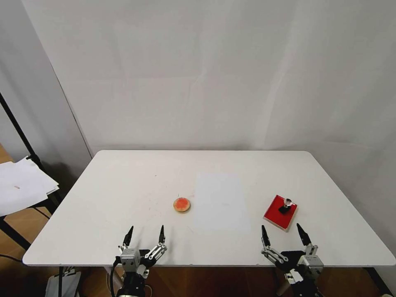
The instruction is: Pick up the stamp from the ink pad and place it onto another ink pad.
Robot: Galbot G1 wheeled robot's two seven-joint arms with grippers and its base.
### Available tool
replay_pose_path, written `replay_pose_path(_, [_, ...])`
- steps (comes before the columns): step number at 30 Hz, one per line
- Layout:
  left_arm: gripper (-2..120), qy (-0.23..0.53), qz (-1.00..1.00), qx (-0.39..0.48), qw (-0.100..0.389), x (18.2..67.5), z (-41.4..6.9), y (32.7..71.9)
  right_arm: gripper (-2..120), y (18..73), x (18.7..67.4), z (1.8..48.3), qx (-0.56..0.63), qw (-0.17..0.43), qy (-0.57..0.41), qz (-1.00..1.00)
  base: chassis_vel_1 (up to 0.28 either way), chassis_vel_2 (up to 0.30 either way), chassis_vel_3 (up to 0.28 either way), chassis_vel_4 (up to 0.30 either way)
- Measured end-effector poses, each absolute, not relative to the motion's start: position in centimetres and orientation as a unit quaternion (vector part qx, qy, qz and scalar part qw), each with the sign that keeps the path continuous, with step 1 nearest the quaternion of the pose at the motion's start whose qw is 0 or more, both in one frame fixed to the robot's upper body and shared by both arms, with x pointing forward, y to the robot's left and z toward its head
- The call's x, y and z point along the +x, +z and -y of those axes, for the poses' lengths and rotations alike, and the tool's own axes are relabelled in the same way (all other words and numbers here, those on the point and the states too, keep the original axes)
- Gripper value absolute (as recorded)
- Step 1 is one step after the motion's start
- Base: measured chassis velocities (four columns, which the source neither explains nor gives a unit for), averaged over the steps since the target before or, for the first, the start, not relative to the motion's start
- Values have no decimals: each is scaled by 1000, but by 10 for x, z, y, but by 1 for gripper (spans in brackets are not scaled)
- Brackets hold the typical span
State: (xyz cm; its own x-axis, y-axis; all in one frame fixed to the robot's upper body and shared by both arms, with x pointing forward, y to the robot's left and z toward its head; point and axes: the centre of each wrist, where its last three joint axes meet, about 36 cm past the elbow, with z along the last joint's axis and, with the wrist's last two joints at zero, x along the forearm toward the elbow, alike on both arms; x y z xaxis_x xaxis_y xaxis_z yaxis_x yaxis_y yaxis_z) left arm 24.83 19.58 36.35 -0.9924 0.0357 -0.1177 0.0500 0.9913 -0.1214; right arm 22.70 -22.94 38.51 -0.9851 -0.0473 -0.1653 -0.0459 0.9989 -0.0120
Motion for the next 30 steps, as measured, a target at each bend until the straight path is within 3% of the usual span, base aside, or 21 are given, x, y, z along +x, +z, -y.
replay_pose_path(19, [102,-62,-996,22,58,248,-196,363,100,383,230,229,-21,85,-1,-996,0,0,0,0])
replay_pose_path(30, [102,-62,-996,22,58,248,-196,363,100,373,266,243,-19,71,3,-997,0,0,0,0])
